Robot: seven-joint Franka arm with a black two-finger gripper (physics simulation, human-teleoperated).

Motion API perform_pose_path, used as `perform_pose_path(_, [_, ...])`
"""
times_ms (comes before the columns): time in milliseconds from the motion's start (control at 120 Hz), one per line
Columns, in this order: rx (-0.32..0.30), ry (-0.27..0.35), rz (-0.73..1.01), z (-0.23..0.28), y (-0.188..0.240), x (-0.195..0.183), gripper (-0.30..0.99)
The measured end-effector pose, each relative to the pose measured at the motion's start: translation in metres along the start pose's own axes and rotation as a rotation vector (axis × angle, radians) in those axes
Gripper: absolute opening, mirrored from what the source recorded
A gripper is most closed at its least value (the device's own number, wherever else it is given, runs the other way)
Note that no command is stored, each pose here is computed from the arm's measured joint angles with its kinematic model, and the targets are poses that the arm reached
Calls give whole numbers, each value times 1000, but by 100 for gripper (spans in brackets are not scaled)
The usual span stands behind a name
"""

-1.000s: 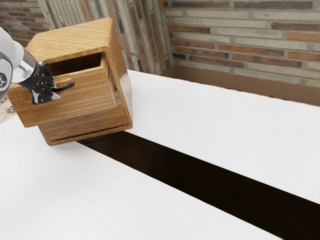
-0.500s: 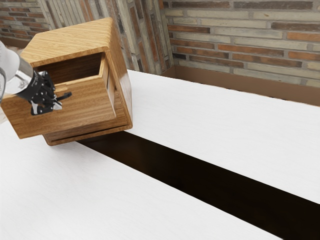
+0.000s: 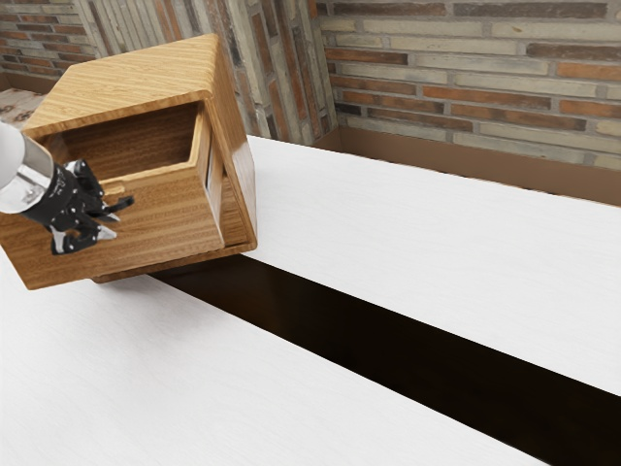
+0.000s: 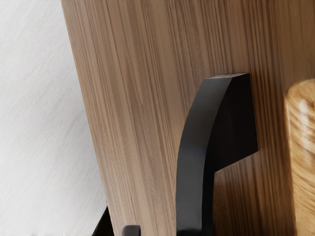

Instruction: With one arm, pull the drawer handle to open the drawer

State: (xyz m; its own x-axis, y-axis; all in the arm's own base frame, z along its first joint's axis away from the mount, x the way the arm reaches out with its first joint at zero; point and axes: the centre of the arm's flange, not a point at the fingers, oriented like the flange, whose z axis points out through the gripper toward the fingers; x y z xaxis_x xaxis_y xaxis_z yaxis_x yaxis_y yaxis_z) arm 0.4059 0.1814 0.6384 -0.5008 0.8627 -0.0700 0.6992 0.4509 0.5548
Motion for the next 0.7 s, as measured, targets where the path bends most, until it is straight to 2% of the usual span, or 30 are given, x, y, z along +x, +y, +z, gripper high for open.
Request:
perform_pose_path(175, [-20, -7, -6, -13, -12, 2, -1])
perform_pose_path(450, [-18, -25, -32, -20, -23, 5, 0])
perform_pose_path(583, [-29, -22, -16, -26, -23, 2, 30])
perform_pose_path(700, [-29, -21, -10, -26, -23, 2, 47])
